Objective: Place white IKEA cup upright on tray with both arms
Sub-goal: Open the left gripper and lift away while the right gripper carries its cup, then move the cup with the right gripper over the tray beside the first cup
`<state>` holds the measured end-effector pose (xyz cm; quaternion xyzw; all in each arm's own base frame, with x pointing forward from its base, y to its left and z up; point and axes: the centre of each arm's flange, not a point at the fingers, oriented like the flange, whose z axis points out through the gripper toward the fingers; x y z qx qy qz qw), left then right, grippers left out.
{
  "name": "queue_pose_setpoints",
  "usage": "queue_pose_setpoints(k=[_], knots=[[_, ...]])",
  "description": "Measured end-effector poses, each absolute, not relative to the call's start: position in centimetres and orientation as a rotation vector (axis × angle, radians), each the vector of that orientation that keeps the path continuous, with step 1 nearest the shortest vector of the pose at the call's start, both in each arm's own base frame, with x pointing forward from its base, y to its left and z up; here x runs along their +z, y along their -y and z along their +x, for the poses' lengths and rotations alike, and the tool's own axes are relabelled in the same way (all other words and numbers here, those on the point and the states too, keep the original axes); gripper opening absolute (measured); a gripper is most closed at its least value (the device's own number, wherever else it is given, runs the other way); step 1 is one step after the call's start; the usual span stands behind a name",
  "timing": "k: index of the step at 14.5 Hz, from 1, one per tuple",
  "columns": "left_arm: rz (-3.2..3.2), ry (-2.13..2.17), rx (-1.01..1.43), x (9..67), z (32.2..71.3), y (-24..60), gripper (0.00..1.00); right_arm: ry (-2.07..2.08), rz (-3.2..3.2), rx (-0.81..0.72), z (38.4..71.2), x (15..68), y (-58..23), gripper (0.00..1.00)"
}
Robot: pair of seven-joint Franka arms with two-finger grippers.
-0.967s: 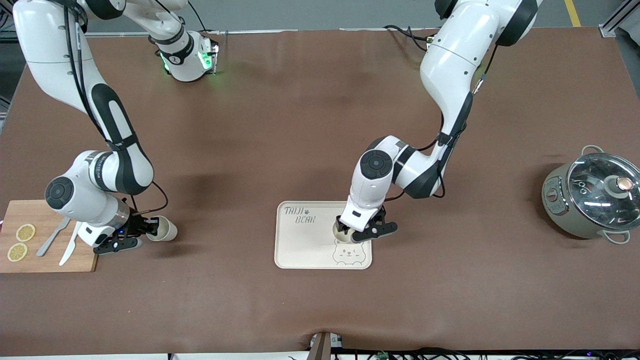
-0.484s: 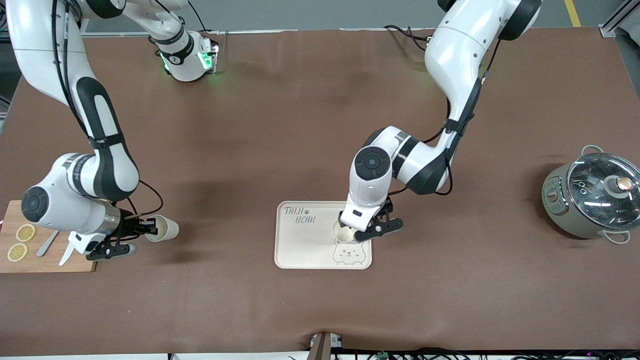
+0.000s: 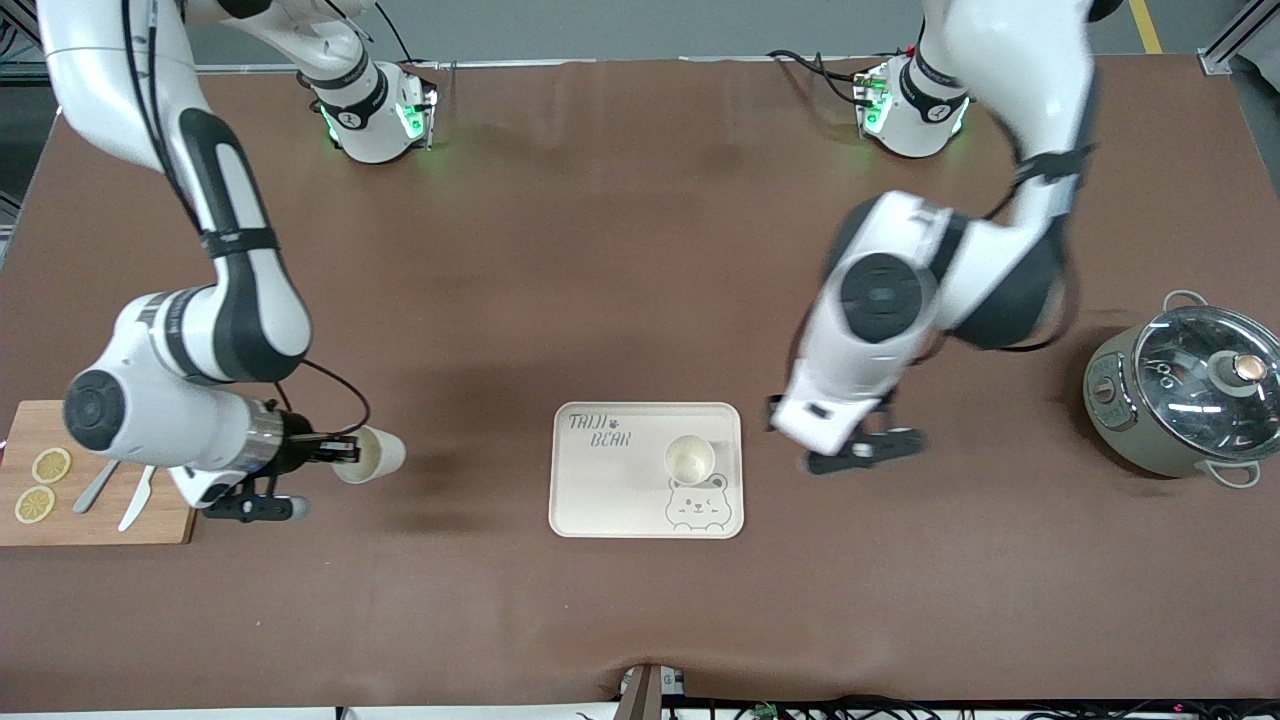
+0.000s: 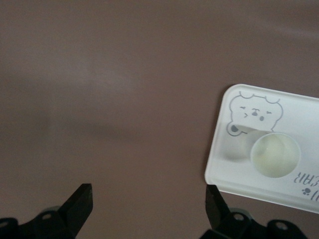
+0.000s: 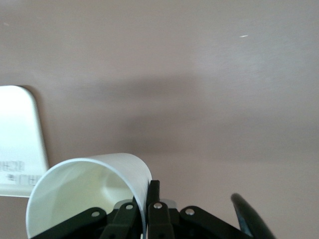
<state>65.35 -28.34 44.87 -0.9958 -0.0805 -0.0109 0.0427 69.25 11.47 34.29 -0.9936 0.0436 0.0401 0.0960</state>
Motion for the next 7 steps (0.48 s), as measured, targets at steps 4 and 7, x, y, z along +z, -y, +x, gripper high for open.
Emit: queue_pose_setpoints(k=[4,7], knots=[[-3.078,0.233,-0.038,50.1,66.8,18.9,1.00,-0.341,-2.926,0.106,68.3,37.6,-20.7,0.04],[-3.087,0.175,-0.062,51.6,67.4,14.8,1.00,-0.490,-2.905,0.107,66.9,38.6,-26.0,0.04]])
